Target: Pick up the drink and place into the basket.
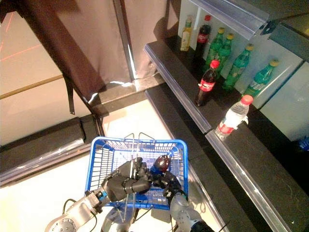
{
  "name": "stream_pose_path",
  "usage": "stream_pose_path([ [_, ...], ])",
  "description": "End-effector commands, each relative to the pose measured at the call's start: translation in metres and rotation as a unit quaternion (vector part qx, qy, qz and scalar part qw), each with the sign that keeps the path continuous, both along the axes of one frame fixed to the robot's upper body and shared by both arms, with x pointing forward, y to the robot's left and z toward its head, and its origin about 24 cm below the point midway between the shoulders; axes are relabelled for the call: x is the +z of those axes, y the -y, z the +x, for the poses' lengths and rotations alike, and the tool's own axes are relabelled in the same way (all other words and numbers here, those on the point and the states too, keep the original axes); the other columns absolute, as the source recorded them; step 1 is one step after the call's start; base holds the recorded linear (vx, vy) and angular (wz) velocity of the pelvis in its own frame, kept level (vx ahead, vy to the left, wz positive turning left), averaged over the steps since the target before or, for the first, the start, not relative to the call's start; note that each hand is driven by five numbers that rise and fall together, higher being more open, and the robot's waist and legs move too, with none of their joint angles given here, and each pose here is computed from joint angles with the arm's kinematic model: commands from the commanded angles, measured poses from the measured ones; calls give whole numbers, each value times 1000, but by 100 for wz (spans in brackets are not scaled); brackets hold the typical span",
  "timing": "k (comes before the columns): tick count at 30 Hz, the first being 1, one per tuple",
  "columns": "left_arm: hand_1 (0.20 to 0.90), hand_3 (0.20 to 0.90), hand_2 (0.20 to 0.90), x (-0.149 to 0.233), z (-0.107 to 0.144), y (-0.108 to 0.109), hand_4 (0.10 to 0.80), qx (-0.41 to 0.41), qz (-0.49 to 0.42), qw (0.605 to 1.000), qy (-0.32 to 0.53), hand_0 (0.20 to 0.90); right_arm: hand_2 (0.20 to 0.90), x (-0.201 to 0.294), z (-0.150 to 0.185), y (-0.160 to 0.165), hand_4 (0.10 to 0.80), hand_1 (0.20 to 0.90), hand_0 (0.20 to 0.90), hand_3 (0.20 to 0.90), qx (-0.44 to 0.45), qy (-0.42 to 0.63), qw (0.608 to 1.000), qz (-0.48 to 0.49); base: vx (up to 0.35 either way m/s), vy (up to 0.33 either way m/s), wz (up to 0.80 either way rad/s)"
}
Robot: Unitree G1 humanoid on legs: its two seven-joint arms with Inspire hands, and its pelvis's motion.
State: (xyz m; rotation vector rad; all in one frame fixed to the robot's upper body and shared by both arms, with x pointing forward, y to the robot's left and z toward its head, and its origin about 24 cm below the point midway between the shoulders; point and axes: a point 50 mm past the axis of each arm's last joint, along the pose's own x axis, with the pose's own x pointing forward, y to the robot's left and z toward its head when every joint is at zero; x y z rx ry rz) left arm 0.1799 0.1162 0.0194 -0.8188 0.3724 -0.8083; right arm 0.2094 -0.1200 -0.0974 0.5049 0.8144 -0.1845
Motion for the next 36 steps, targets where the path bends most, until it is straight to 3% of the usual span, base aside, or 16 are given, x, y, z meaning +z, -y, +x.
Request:
stream_pose_path([
  [1, 300, 200, 300, 133, -7, 32, 100, -119, -247, 910, 310, 300, 300, 27, 33, -41, 100, 300, 300, 200, -52, 58, 985, 153, 37, -8, 9],
  [12, 300, 200, 300, 125, -10, 33, 100, -136, -229, 923, 277, 300, 300, 12, 33, -30, 100, 300, 300, 200, -126, -9, 964, 236, 98, -13, 14],
  [17, 300, 200, 300, 117, -12, 27, 100, -118, -209, 939, 247, 300, 300, -14, 5, -14, 100, 300, 300, 200, -183, -74, 949, 246, 212, 9, 6],
  [19, 300, 200, 300, 114, -14, 27, 100, -118, -208, 941, 238, 300, 446, -18, 0, -13, 270, 446, 446, 370, -183, -82, 949, 244, 128, 15, 2],
  [20, 300, 200, 300, 111, -16, 27, 100, -114, -209, 944, 228, 300, 900, -22, -7, -11, 800, 900, 900, 900, -178, -87, 950, 239, 98, 19, 2],
  [28, 300, 200, 300, 100, -21, 25, 100, -100, -202, 954, 196, 300, 900, -31, -26, -6, 800, 900, 900, 900, -172, -83, 955, 227, 73, 15, 0],
  [36, 300, 200, 300, 89, -25, 7, 100, -59, -178, 964, 187, 300, 900, -10, -32, -16, 800, 900, 900, 900, -135, -5, 965, 226, 12, 1, -2],
])
